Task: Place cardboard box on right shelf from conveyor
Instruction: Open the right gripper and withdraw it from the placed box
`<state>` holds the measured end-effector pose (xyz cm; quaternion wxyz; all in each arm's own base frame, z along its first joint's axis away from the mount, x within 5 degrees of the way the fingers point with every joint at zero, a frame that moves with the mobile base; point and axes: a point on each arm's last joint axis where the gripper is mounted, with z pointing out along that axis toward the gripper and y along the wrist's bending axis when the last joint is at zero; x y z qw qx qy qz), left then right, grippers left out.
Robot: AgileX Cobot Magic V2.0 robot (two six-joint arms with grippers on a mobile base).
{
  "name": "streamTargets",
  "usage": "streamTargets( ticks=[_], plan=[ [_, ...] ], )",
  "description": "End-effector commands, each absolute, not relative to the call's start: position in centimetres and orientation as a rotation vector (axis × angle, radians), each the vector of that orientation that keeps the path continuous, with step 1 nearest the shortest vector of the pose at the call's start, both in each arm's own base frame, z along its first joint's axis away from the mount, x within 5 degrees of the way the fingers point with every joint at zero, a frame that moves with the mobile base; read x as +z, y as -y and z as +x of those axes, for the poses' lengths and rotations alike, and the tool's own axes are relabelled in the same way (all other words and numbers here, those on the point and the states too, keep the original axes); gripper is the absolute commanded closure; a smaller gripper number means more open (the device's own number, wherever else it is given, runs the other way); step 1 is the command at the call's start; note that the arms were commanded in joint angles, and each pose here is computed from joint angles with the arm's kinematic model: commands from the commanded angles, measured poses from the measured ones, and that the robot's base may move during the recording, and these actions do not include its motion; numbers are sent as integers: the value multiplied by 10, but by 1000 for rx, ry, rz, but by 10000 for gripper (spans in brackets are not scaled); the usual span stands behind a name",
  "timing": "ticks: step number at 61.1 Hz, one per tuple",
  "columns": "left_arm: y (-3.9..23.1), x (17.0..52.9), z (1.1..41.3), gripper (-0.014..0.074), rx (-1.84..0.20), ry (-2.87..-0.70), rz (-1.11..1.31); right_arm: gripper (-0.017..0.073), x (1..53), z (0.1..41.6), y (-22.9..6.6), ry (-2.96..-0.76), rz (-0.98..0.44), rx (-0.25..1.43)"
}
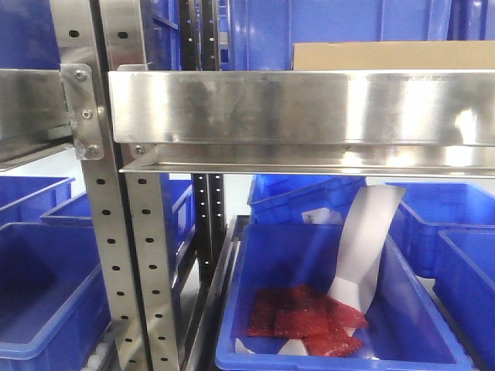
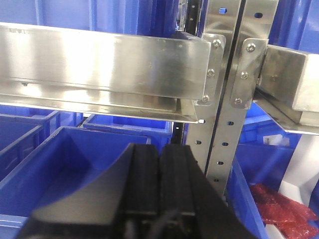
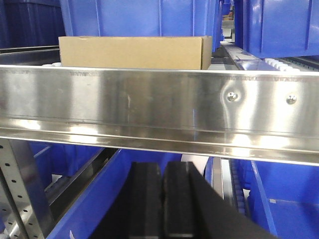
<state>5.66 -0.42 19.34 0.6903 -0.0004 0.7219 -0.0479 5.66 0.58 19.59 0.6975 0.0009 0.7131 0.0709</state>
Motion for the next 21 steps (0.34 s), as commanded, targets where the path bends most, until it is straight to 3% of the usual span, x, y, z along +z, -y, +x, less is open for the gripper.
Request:
streamTargets(
  ticks=[1, 21],
  plan=[
    [4, 202, 56, 713, -116, -1522, -11, 503, 207, 55, -5, -1476, 0, 156],
    [4, 202, 56, 713, -116, -1522, -11, 503, 207, 55, -5, -1476, 0, 156]
  ],
)
